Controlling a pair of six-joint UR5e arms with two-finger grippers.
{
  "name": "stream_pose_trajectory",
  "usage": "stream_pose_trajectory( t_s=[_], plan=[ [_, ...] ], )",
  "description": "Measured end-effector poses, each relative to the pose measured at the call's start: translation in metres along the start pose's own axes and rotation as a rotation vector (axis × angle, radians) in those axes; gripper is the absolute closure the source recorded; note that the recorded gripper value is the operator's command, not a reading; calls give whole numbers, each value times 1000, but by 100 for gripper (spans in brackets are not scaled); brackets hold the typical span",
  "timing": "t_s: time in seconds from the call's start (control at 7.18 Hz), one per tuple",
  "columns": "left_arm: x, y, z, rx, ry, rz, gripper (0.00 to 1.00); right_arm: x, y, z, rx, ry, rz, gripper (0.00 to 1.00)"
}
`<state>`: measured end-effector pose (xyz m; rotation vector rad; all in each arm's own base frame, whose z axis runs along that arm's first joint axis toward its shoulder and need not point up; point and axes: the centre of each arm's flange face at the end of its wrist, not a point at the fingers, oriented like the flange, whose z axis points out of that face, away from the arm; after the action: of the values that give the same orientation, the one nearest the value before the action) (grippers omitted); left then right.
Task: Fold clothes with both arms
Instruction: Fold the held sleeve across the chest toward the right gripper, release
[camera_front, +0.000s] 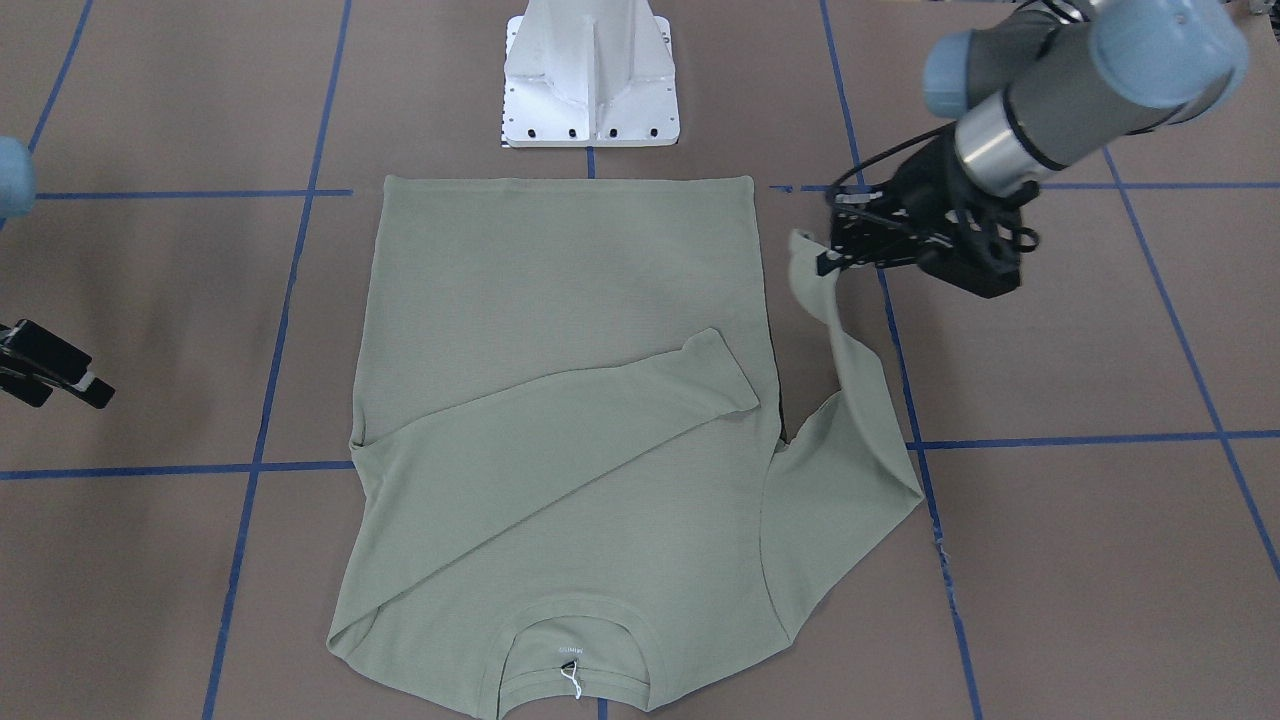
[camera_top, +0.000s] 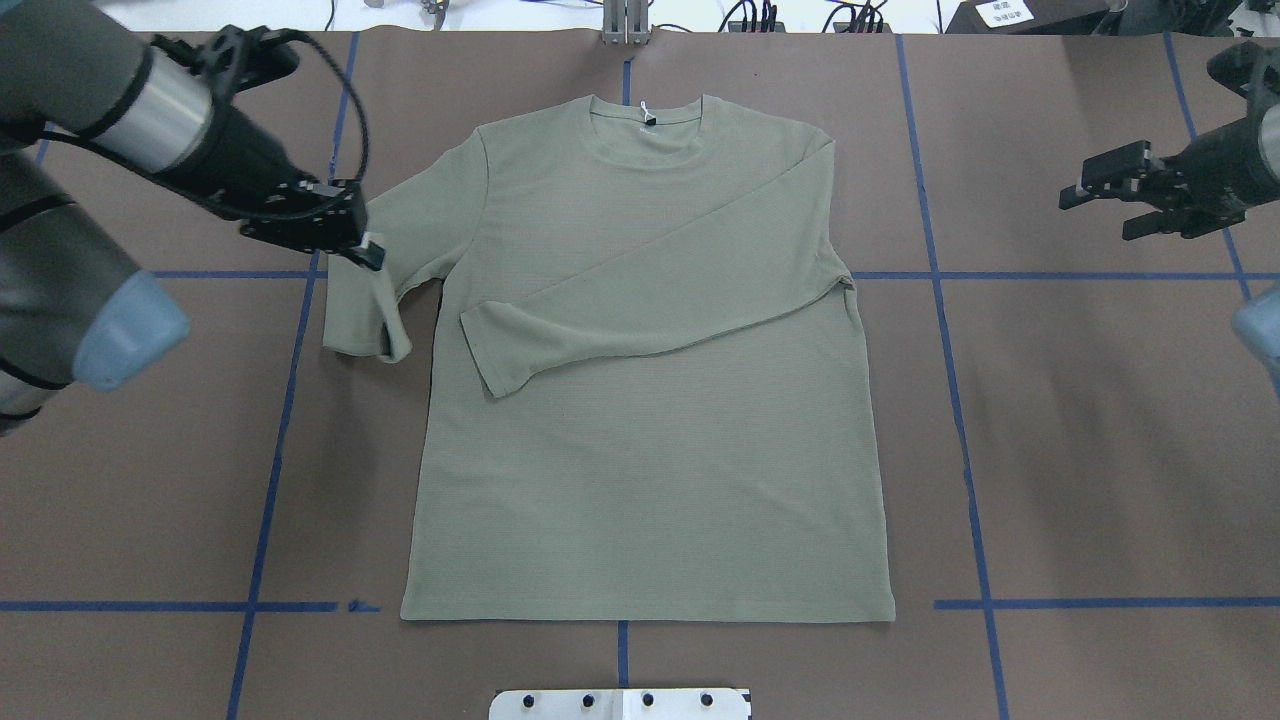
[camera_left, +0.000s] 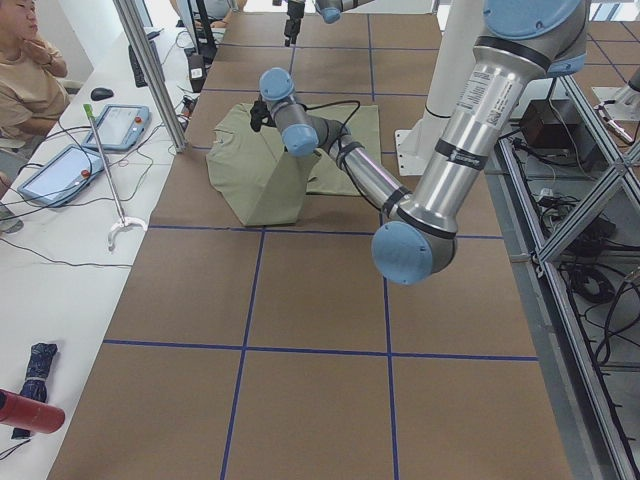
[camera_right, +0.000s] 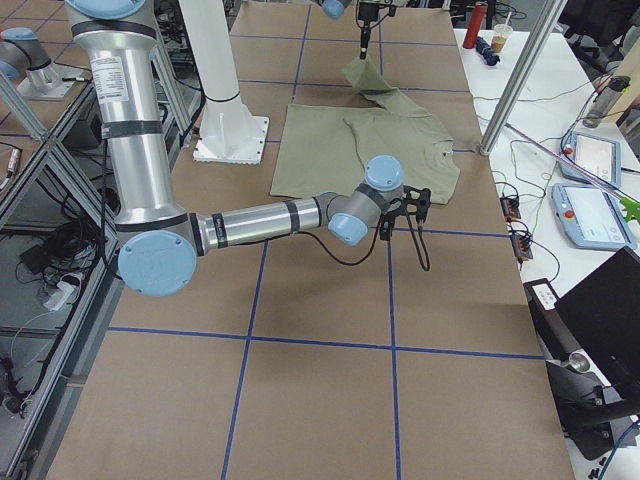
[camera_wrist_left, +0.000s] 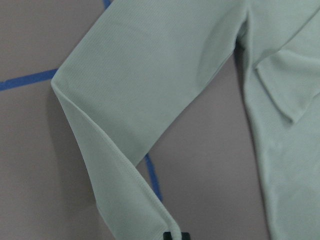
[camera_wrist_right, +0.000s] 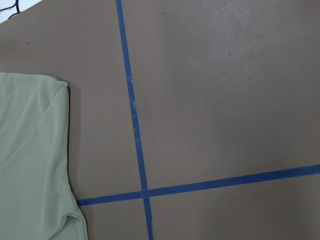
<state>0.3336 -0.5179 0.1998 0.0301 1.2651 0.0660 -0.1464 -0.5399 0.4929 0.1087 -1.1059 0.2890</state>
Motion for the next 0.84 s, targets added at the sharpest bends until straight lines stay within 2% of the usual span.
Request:
stream_pose_trajectory(
  t_s=[0.42, 0.7, 0.84],
  plan=[
    [179, -51, 118, 104, 68, -116, 100, 25, 1, -10, 3, 11, -5, 0],
    [243, -42, 198, 187, 79, -104, 100, 29, 1, -11, 3, 14, -2, 0],
    [256, -36, 225, 219, 75, -99, 100, 30, 1, -10, 3, 15, 0, 0]
  ],
)
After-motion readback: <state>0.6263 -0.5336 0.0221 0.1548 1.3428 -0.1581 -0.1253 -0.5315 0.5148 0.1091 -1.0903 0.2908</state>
